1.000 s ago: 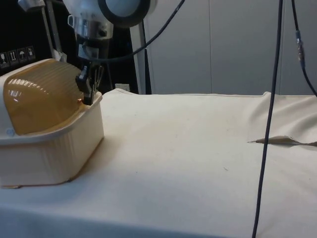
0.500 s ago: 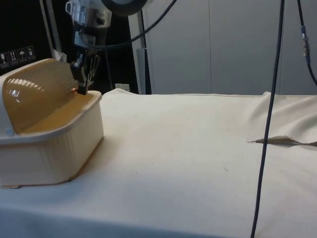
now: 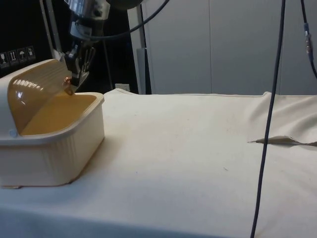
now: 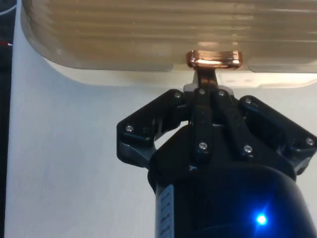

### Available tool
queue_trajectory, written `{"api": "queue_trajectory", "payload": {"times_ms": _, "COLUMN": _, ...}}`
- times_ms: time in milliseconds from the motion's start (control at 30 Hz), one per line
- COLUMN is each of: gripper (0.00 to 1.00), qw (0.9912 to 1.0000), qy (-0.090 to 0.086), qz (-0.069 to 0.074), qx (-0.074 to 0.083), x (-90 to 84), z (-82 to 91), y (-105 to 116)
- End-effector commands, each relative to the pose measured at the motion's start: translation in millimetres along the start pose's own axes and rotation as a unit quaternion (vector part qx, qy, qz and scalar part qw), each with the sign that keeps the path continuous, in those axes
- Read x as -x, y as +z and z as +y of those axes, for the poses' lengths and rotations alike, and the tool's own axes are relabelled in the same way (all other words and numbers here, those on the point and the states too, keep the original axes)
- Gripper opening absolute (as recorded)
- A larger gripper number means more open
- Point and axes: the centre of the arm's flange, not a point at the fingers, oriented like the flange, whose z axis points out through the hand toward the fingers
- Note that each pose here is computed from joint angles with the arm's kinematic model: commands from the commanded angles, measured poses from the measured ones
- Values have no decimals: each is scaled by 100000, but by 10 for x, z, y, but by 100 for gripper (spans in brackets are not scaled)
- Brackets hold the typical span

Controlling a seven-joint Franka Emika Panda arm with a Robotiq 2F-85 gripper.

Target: Open the lid, then close it.

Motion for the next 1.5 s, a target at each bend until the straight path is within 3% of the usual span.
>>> {"api": "queue_trajectory", "payload": {"times_ms": 0, "gripper": 0, "qw": 100000, "qy": 50, "qz": 200, "qx": -4, "x": -4, "z": 0, "y": -4}}
{"api": "queue_trajectory", "payload": {"times_ms": 133, "gripper": 0, "qw": 99976, "qy": 566, "qz": 2108, "qx": 289, "x": -59, "z": 26, "y": -65}}
{"api": "queue_trajectory", "payload": {"times_ms": 233, "gripper": 0, "qw": 99953, "qy": 739, "qz": 2959, "qx": 329, "x": -86, "z": 37, "y": -88}}
{"api": "queue_trajectory", "payload": {"times_ms": 267, "gripper": 0, "qw": 99966, "qy": 562, "qz": 2549, "qx": 63, "x": -76, "z": 24, "y": -75}}
{"api": "queue_trajectory", "payload": {"times_ms": 533, "gripper": 0, "qw": 99845, "qy": 1282, "qz": 5407, "qx": 371, "x": -164, "z": 60, "y": -154}}
{"api": "queue_trajectory", "payload": {"times_ms": 567, "gripper": 0, "qw": 99881, "qy": 1066, "qz": 4748, "qx": 125, "x": -148, "z": 47, "y": -139}}
{"api": "queue_trajectory", "payload": {"times_ms": 600, "gripper": 0, "qw": 99827, "qy": 1367, "qz": 5707, "qx": 393, "x": -173, "z": 66, "y": -163}}
{"api": "queue_trajectory", "payload": {"times_ms": 700, "gripper": 0, "qw": 99757, "qy": 1402, "qz": 6805, "qx": 412, "x": -210, "z": 71, "y": -197}}
{"api": "queue_trajectory", "payload": {"times_ms": 800, "gripper": 0, "qw": 99708, "qy": 1399, "qz": 7503, "qx": 395, "x": -244, "z": 71, "y": -228}}
{"api": "queue_trajectory", "payload": {"times_ms": 833, "gripper": 0, "qw": 99747, "qy": 1248, "qz": 6994, "qx": 100, "x": -232, "z": 52, "y": -215}}
{"api": "queue_trajectory", "payload": {"times_ms": 867, "gripper": 0, "qw": 99672, "qy": 1429, "qz": 7953, "qx": 423, "x": -270, "z": 76, "y": -248}}
{"api": "queue_trajectory", "payload": {"times_ms": 900, "gripper": 0, "qw": 99651, "qy": 1514, "qz": 8201, "qx": 426, "x": -282, "z": 83, "y": -255}}
{"api": "queue_trajectory", "payload": {"times_ms": 1067, "gripper": 0, "qw": 99568, "qy": 1509, "qz": 9153, "qx": 405, "x": -343, "z": 73, "y": -256}}
{"api": "queue_trajectory", "payload": {"times_ms": 1100, "gripper": 0, "qw": 99642, "qy": 1346, "qz": 8341, "qx": 182, "x": -313, "z": 70, "y": -272}}
{"api": "queue_trajectory", "payload": {"times_ms": 1167, "gripper": 0, "qw": 99540, "qy": 1483, "qz": 9454, "qx": 419, "x": -362, "z": 71, "y": -249}}
{"api": "queue_trajectory", "payload": {"times_ms": 1300, "gripper": 0, "qw": 99461, "qy": 1483, "qz": 10255, "qx": 405, "x": -402, "z": 61, "y": -237}}
{"api": "queue_trajectory", "payload": {"times_ms": 1333, "gripper": 0, "qw": 99481, "qy": 1282, "qz": 10094, "qx": 212, "x": -402, "z": 55, "y": -235}}
{"api": "queue_trajectory", "payload": {"times_ms": 1367, "gripper": 0, "qw": 99418, "qy": 1496, "qz": 10655, "qx": 444, "x": -419, "z": 66, "y": -237}}
{"api": "queue_trajectory", "payload": {"times_ms": 1467, "gripper": 0, "qw": 99381, "qy": 1441, "qz": 11002, "qx": 478, "x": -464, "z": 72, "y": -277}}
